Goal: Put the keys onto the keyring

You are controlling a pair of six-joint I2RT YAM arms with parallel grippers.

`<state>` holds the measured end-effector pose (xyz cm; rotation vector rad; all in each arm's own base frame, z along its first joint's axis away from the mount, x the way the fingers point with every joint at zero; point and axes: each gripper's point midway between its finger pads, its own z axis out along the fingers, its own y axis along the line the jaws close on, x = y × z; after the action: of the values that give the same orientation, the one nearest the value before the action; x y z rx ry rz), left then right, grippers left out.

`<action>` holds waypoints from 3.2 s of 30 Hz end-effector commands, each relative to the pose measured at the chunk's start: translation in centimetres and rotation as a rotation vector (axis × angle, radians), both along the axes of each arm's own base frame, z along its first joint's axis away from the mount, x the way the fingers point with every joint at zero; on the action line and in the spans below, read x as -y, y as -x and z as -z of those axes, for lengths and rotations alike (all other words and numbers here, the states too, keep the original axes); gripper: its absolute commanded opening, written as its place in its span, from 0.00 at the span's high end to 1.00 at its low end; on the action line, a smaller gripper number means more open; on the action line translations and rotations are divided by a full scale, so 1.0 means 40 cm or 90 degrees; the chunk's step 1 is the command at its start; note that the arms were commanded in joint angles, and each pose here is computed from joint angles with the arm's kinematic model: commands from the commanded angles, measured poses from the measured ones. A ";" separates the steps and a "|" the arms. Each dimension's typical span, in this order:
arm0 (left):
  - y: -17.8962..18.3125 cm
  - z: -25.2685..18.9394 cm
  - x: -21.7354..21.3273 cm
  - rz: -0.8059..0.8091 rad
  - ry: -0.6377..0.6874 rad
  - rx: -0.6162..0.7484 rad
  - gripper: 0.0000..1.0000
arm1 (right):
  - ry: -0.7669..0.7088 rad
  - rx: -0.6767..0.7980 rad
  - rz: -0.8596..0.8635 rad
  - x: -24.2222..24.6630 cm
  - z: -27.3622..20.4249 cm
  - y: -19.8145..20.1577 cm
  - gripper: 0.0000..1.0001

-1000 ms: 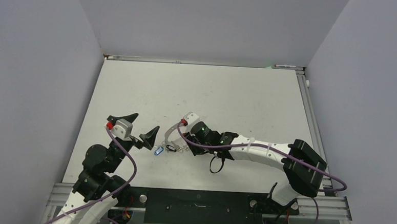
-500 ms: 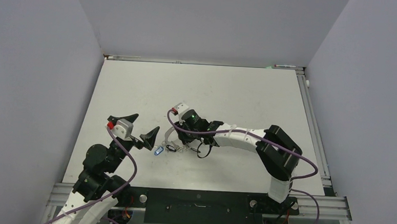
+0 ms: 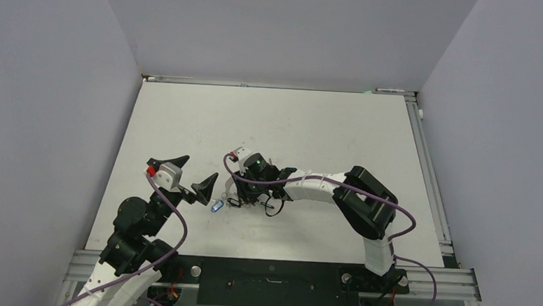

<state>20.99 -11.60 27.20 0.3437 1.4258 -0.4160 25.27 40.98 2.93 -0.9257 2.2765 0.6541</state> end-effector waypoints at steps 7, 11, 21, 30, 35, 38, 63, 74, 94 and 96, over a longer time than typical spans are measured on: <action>0.005 -0.057 -0.012 -0.007 -0.003 0.038 0.04 | -0.025 0.026 0.008 -0.006 -0.043 -0.008 0.68; 0.005 -0.056 -0.011 -0.007 -0.004 0.037 0.04 | -0.004 0.025 0.007 0.010 -0.034 -0.002 0.68; 0.004 -0.054 -0.010 -0.006 -0.007 0.035 0.04 | 0.021 0.045 -0.004 0.022 -0.066 0.030 0.68; 0.006 -0.059 -0.014 -0.008 -0.004 0.039 0.04 | 0.026 0.096 -0.004 0.060 -0.164 0.051 0.68; 0.009 -0.062 -0.014 -0.007 -0.001 0.042 0.04 | -0.045 0.237 0.005 0.095 -0.369 0.078 0.65; 0.011 -0.065 -0.014 -0.007 0.002 0.044 0.04 | -0.102 0.312 0.043 0.145 -0.474 0.093 0.58; 0.014 -0.074 -0.033 -0.028 0.016 0.055 0.04 | -0.233 0.463 0.686 0.697 -0.555 0.041 0.20; 0.010 -0.071 -0.037 -0.036 0.016 0.052 0.04 | -0.132 0.483 0.724 0.725 -0.525 0.032 0.19; -0.053 -0.008 -0.138 -0.213 0.018 0.002 0.04 | 0.015 0.559 0.909 0.825 -0.428 -0.017 0.07; -0.067 0.009 -0.159 -0.252 0.015 -0.009 0.04 | 0.039 0.541 0.876 0.834 -0.397 -0.055 0.06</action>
<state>22.31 -8.26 27.08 0.2008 1.4470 -0.2524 25.59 9.28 18.64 0.3355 1.5984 -0.3503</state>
